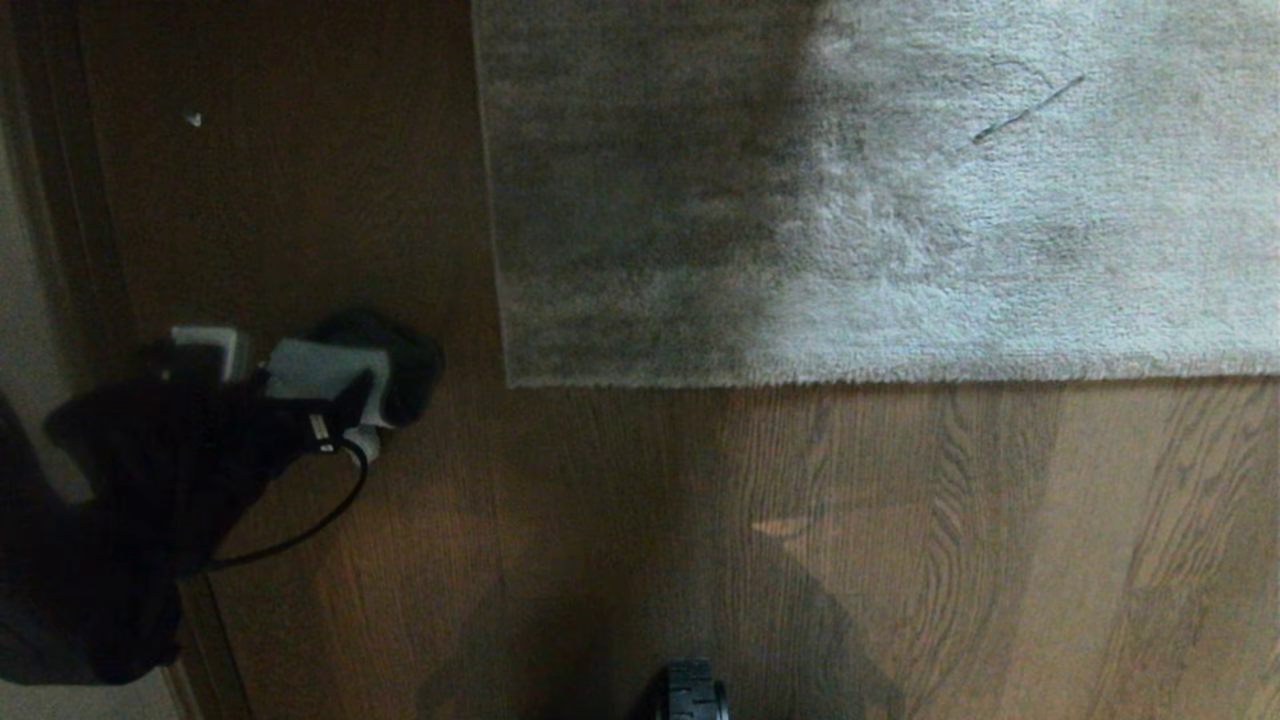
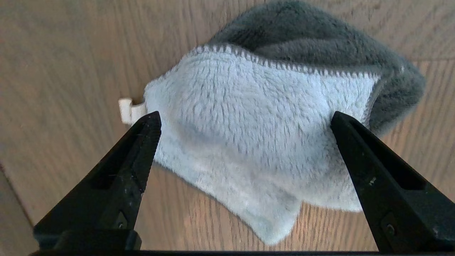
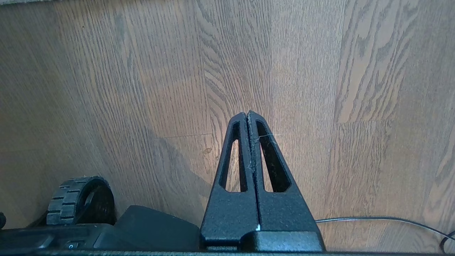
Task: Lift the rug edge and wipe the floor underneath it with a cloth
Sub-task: Pick up the rag
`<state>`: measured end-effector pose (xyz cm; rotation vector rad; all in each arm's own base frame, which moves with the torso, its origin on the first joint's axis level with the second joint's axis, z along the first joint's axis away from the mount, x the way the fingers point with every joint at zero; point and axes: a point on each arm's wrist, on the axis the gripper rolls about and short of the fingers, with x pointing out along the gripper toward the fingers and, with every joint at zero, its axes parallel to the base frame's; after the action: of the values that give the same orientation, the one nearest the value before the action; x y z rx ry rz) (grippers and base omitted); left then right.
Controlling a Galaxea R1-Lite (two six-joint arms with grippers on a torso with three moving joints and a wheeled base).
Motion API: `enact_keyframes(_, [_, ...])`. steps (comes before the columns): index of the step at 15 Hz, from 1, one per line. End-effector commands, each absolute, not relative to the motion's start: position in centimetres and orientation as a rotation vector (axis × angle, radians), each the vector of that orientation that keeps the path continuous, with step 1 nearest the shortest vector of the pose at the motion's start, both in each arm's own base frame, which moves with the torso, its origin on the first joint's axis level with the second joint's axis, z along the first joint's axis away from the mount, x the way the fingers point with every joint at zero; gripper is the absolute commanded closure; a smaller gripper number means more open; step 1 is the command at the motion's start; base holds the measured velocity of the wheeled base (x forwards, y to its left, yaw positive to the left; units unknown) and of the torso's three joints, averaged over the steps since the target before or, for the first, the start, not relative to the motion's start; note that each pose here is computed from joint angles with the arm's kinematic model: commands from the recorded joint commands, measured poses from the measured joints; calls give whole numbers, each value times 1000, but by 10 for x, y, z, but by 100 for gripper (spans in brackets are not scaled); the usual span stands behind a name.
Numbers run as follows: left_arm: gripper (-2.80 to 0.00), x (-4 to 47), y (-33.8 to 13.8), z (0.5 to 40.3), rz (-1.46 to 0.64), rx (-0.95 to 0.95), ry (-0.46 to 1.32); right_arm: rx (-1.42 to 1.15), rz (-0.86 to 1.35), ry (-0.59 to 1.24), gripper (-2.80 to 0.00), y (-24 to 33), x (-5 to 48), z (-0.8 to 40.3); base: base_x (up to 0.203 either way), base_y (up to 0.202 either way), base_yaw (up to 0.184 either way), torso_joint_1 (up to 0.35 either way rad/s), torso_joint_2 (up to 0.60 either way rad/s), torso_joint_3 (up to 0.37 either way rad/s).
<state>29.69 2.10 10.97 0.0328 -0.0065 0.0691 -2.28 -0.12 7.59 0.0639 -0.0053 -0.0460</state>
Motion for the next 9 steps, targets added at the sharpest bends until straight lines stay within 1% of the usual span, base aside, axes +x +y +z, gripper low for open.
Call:
enact_keyframes(1, [-280, 305, 21, 112, 64, 34, -57, 65, -46, -6, 0, -1, -23, 76, 0, 0, 0, 0, 0, 0])
enact_keyframes(9, [-280, 310, 19, 110, 59, 34, -57, 65, -46, -6, 0, -1, -23, 76, 0, 0, 0, 0, 0, 0])
